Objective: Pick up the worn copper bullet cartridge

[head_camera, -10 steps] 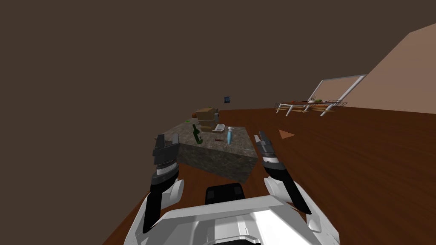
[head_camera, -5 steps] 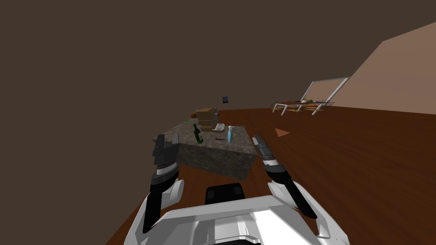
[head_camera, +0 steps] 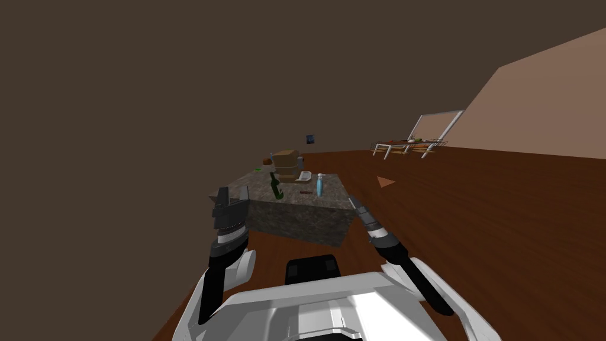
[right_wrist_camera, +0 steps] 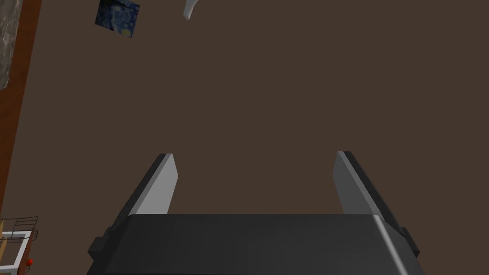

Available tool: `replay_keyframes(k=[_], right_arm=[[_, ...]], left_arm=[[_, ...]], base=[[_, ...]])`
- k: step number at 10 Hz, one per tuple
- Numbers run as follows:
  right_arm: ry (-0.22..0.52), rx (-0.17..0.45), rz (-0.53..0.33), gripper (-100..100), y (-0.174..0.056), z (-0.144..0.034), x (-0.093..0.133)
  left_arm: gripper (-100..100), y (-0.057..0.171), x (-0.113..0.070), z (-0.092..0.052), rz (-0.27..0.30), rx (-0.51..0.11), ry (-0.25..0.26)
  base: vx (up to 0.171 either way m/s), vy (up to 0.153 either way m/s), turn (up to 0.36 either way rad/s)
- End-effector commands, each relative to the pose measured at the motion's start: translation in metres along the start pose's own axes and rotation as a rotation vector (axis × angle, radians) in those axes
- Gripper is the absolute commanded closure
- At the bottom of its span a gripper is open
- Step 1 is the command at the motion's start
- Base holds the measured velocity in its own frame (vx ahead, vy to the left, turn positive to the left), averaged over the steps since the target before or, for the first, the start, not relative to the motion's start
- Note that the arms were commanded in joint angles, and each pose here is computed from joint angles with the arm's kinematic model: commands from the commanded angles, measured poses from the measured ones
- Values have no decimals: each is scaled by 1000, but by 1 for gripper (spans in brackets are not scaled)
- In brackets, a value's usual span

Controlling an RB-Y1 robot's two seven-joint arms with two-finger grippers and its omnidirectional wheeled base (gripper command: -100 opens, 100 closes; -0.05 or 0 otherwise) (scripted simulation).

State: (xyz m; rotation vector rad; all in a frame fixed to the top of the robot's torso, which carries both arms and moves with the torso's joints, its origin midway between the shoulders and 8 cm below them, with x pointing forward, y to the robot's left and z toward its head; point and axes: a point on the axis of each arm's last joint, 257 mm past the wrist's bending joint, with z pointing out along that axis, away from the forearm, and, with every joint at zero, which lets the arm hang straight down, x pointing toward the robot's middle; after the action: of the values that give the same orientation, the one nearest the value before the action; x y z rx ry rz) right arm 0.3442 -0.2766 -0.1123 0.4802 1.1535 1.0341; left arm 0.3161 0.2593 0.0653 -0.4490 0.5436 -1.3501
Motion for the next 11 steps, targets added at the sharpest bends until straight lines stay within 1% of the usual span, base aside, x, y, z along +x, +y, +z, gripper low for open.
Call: replay_keyframes(k=[1,2,3,4,5,6,7,8,9,10,11], right_arm=[[45,6,-28,-100,-3,-4,7],[102,29,-64,-100,-15,-16,19],[119,26,-73,-100,-15,-16,20],[178,51,-109,-100,-28,-30,31],[197,48,-119,-100,-28,-31,32],[256,73,-153,-100,-41,-46,43],[276,70,-164,-100,-42,-47,43],[332,97,-195,-100,-55,-65,53],[362,91,-212,-100,-56,-66,52],[426,117,-246,-100,-70,-86,61],[450,112,-260,-100,-71,-87,60]], left_arm=[[0,0,0,0,0,0,0],[0,0,0,0,0,0,0],[0,0,0,0,0,0,0],[0,0,0,0,0,0,0],[0,0,0,0,0,0,0],[0,0,0,0,0,0,0],[0,0,0,0,0,0,0],[0,0,0,0,0,0,0],[0,0,0,0,0,0,0],[0,0,0,0,0,0,0],[0,0,0,0,0,0,0]], base=[[-47,84,-59],[-65,91,-85],[-46,81,-58],[-45,103,-96],[-47,88,-50],[-52,92,-73],[-39,83,-46],[-58,116,-58],[-49,100,-39],[-29,104,-31],[-23,91,-33]])
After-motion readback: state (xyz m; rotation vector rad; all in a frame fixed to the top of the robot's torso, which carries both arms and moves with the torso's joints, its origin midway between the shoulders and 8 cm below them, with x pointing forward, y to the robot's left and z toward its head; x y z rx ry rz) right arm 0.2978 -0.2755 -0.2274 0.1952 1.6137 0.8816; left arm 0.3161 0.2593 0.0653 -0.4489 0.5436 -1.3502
